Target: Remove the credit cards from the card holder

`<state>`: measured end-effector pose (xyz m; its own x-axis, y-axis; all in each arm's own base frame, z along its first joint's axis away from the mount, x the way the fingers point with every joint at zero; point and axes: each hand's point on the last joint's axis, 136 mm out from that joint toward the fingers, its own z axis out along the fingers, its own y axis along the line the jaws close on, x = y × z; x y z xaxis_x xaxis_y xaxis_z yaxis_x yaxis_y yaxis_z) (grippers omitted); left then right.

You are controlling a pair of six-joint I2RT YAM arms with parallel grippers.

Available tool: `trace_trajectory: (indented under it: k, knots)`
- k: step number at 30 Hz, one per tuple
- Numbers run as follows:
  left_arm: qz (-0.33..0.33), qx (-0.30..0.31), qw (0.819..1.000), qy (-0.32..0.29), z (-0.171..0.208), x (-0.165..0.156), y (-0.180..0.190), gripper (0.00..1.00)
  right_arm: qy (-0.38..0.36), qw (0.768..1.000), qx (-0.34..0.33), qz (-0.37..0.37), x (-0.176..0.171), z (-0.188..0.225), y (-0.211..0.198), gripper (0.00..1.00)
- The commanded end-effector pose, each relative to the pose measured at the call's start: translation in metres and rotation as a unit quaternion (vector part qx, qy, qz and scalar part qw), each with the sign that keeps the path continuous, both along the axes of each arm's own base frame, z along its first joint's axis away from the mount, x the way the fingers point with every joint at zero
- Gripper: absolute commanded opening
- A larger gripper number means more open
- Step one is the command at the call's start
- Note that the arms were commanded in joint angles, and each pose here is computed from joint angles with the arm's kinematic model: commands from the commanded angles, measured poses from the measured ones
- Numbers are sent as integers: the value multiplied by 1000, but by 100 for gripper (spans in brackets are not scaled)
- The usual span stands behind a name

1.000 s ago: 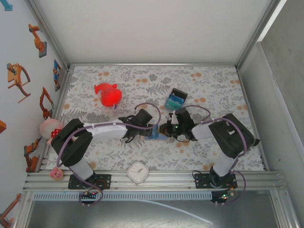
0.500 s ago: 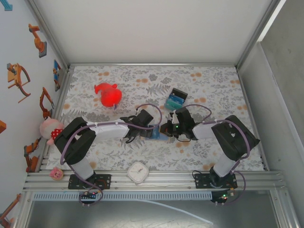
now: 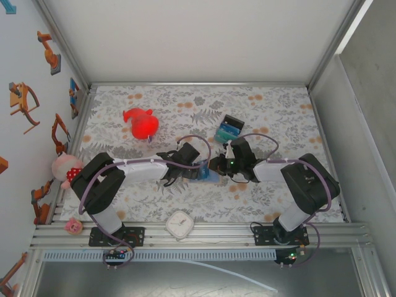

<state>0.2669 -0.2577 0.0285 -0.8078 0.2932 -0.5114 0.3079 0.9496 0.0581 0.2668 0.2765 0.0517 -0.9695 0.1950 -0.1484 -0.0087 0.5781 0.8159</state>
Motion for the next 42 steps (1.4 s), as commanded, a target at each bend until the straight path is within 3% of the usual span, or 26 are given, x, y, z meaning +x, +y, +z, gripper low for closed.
trace_trajectory:
  k: [1,11,14,24,34,42]
  knots:
    - [-4,30,999,27,-16,-11,9,97,-11,999,38,4,5,8,8,13]
    - [2,35,999,34,-21,-13,13,97,0,998,59,9,8,-1,17,17]
    - [4,36,999,33,-21,-13,14,97,2,999,54,5,8,-4,15,0]
    - [25,66,997,18,-16,-12,32,97,0,1000,11,-9,5,-11,-4,0]
    - [13,74,997,-18,-4,-4,39,97,-50,998,-37,2,4,22,-18,0]
    - [-3,64,995,-79,38,11,35,97,-138,981,-134,25,18,69,-40,0]
